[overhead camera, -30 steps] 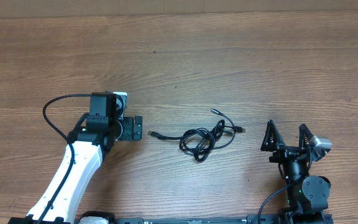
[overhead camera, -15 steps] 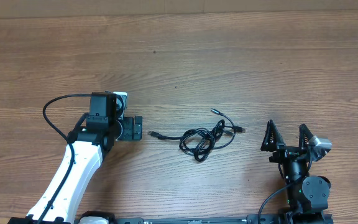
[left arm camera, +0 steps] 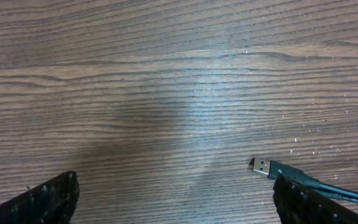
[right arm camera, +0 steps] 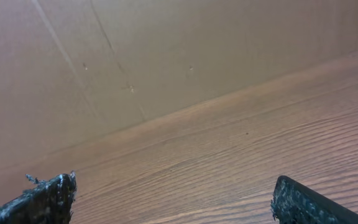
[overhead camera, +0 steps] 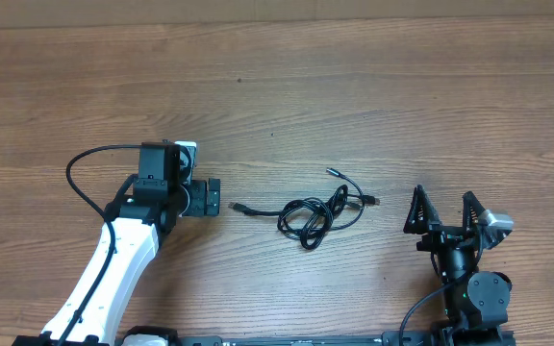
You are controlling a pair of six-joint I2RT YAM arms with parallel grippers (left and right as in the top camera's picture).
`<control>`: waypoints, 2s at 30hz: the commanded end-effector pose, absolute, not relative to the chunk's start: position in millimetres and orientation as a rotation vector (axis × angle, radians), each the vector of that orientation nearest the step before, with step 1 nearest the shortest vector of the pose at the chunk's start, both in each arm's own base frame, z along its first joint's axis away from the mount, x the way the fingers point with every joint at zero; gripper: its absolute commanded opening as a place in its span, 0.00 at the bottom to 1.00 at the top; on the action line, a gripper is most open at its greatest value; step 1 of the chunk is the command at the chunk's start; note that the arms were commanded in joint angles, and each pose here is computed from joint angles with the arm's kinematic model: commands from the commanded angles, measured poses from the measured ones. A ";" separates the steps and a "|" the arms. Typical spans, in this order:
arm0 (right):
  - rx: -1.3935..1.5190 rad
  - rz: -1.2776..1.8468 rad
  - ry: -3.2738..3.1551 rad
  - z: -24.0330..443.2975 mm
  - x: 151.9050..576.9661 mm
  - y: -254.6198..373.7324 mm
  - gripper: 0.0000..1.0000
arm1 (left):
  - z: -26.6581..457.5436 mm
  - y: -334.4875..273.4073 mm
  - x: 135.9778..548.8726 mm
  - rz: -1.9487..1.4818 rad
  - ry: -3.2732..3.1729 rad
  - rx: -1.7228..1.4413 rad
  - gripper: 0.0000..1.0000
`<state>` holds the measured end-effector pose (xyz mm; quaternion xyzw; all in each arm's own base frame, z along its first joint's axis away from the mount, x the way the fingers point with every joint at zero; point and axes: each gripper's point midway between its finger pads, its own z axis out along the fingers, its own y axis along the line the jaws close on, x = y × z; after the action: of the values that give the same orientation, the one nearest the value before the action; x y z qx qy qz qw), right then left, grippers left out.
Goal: Untangle cables
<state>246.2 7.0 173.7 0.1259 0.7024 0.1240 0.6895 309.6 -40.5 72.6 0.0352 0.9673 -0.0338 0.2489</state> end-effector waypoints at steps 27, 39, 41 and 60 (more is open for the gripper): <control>0.283 0.264 1.566 172.1 246.3 5.0 1.00 | 79.9 -42.2 318.2 -0.115 2.615 0.093 1.00; 0.283 0.264 1.566 172.1 246.3 5.0 1.00 | 80.9 -47.9 318.4 -0.159 2.611 0.104 1.00; 0.283 0.264 1.566 172.1 246.3 5.0 1.00 | 80.9 -48.0 318.6 -0.159 2.610 0.104 1.00; 0.283 0.264 1.566 172.1 246.3 4.9 1.00 | 83.4 -57.1 319.9 -0.229 2.596 0.119 1.00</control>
<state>246.2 7.0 173.7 0.1259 0.7024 0.1240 0.6895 311.4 -55.4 75.2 0.0460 0.9634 -0.0753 0.2532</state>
